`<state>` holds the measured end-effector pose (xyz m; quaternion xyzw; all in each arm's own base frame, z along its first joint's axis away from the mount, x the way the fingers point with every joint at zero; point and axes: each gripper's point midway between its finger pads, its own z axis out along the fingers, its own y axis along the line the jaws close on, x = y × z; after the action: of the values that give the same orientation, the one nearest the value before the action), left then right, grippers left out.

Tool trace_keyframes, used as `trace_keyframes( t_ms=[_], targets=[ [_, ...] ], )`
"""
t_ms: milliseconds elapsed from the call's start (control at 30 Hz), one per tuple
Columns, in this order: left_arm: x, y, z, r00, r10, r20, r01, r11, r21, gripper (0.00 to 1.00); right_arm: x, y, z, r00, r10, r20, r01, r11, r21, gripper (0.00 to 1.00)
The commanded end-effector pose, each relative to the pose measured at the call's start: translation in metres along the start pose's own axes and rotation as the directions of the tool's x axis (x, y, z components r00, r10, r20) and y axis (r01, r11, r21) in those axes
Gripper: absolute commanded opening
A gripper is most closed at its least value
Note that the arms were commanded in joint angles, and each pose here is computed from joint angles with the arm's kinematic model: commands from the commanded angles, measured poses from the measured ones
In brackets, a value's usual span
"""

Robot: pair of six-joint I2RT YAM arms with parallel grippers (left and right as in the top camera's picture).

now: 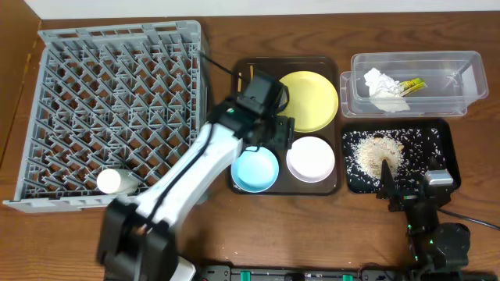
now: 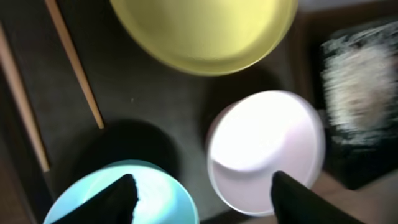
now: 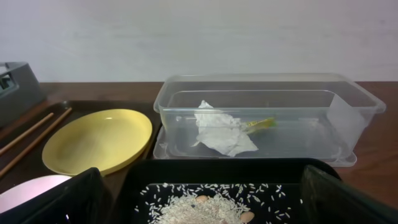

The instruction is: Sort waste into correct bins and load items into the dishwasher

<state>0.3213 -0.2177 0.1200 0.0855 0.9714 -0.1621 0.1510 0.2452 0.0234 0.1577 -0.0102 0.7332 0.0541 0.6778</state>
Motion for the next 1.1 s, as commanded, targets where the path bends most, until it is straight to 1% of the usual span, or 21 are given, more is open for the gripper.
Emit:
trace_keyframes(
  t_ms=[0, 33, 167, 233, 300, 333, 433, 467, 567, 633, 667, 700, 733, 767, 800, 833, 867, 933, 1000, 1033, 1067],
  targets=[
    [0.013, -0.004, 0.038, 0.993, 0.002, -0.116, 0.003, 0.999, 0.045, 0.64, 0.0, -0.002, 0.0, 1.0, -0.011, 0.003, 0.011, 1.0, 0.007, 0.99],
    [0.019, -0.009, 0.054, 0.987, 0.031, -0.158, -0.017, 0.995, 0.093, 0.62, 0.0, -0.002, 0.0, 1.0, -0.011, 0.003, 0.011, 1.0, 0.007, 0.99],
    [0.025, -0.008, 0.083, 0.978, 0.048, -0.203, -0.023, 0.992, 0.122, 0.58, 0.0, -0.002, 0.0, 1.0, -0.011, 0.003, 0.011, 1.0, 0.007, 0.99],
    [0.032, -0.007, 0.095, 0.97, 0.067, -0.234, -0.037, 0.991, 0.131, 0.52, 0.0, -0.002, 0.0, 1.0, -0.011, 0.003, 0.011, 1.0, 0.007, 0.99],
    [0.039, -0.007, 0.105, 0.963, 0.063, -0.261, -0.028, 0.99, 0.136, 0.44, 0.0, -0.002, 0.0, 1.0, -0.011, 0.003, 0.011, 1.0, 0.007, 0.99],
    [0.039, -0.008, 0.109, 0.962, 0.063, -0.264, -0.025, 0.989, 0.145, 0.32, 0.0, -0.002, 0.0, 1.0, -0.011, 0.003, 0.011, 1.0, 0.007, 0.99],
    [0.034, -0.012, 0.107, 0.968, 0.066, -0.243, -0.027, 0.987, 0.16, 0.12, 0.0, -0.002, 0.0, 1.0, -0.011, 0.003, 0.011, 1.0, 0.007, 0.99],
    [0.032, -0.014, 0.104, 0.969, 0.069, -0.235, -0.029, 0.985, 0.17, 0.08, 0.0, -0.002, 0.0, 1.0, -0.011, 0.003, 0.011, 1.0, 0.007, 0.99],
    [0.015, -0.024, 0.079, 0.981, 0.075, -0.181, -0.038, 0.979, 0.198, 0.08, 0.0, -0.002, 0.0, 1.0, -0.011, 0.003, 0.011, 1.0, 0.007, 0.99],
    [0.0, -0.018, 0.056, 0.991, 0.05, -0.123, -0.03, 0.987, 0.155, 0.08, 0.001, -0.002, 0.0, 1.0, -0.011, 0.003, 0.011, 1.0, 0.007, 0.99],
    [-0.01, -0.007, 0.043, 0.996, 0.021, -0.082, -0.014, 0.995, 0.095, 0.08, 0.0, -0.002, 0.0, 1.0, -0.011, 0.003, 0.011, 1.0, 0.007, 0.99],
    [-0.025, 0.017, 0.015, 1.0, -0.003, 0.001, 0.003, 0.999, -0.032, 0.08, 0.0, -0.002, 0.0, 1.0, -0.011, 0.003, 0.011, 1.0, 0.007, 0.99],
    [-0.032, 0.032, -0.001, 0.999, -0.009, 0.047, 0.014, 0.994, -0.113, 0.08, 0.0, -0.002, 0.0, 1.0, -0.011, 0.003, 0.011, 1.0, 0.007, 0.99],
    [-0.04, 0.061, -0.027, 0.992, -0.017, 0.123, 0.049, 0.965, -0.257, 0.08, 0.0, -0.002, 0.0, 1.0, -0.011, 0.003, 0.011, 1.0, 0.007, 0.99],
    [-0.047, 0.095, -0.059, 0.976, -0.033, 0.215, 0.122, 0.903, -0.413, 0.08, 0.0, -0.002, 0.0, 1.0, -0.011, 0.003, 0.011, 1.0, 0.007, 0.99],
    [-0.051, 0.118, -0.082, 0.96, -0.04, 0.277, 0.182, 0.842, -0.508, 0.08, 0.0, -0.002, 0.0, 1.0, -0.011, 0.003, 0.011, 1.0, 0.007, 0.99],
    [-0.053, 0.146, -0.111, 0.934, -0.04, 0.356, 0.265, 0.746, -0.611, 0.08, 0.0, -0.002, 0.0, 1.0, -0.011, 0.003, 0.011, 1.0, 0.007, 0.99],
    [-0.055, 0.178, -0.147, 0.897, -0.028, 0.442, 0.363, 0.618, -0.698, 0.08, 0.0, -0.002, 0.0, 1.0, -0.011, 0.003, 0.011, 1.0, 0.007, 0.99],
    [-0.057, 0.216, -0.183, 0.856, -0.007, 0.517, 0.465, 0.448, -0.763, 0.08, 0.0, -0.002, 0.0, 1.0, -0.011, 0.003, 0.011, 1.0, 0.007, 0.99],
    [-0.057, 0.229, -0.194, 0.84, 0.001, 0.542, 0.5, 0.384, -0.776, 0.07, 0.0, -0.002, 0.0, 1.0, -0.011, 0.003, 0.011, 1.0, 0.007, 0.99],
    [-0.058, 0.237, -0.201, 0.827, 0.007, 0.562, 0.525, 0.344, -0.778, 0.08, 0.001, -0.002, 0.0, 1.0, -0.011, 0.003, 0.011, 1.0, 0.007, 0.99]
  ],
)
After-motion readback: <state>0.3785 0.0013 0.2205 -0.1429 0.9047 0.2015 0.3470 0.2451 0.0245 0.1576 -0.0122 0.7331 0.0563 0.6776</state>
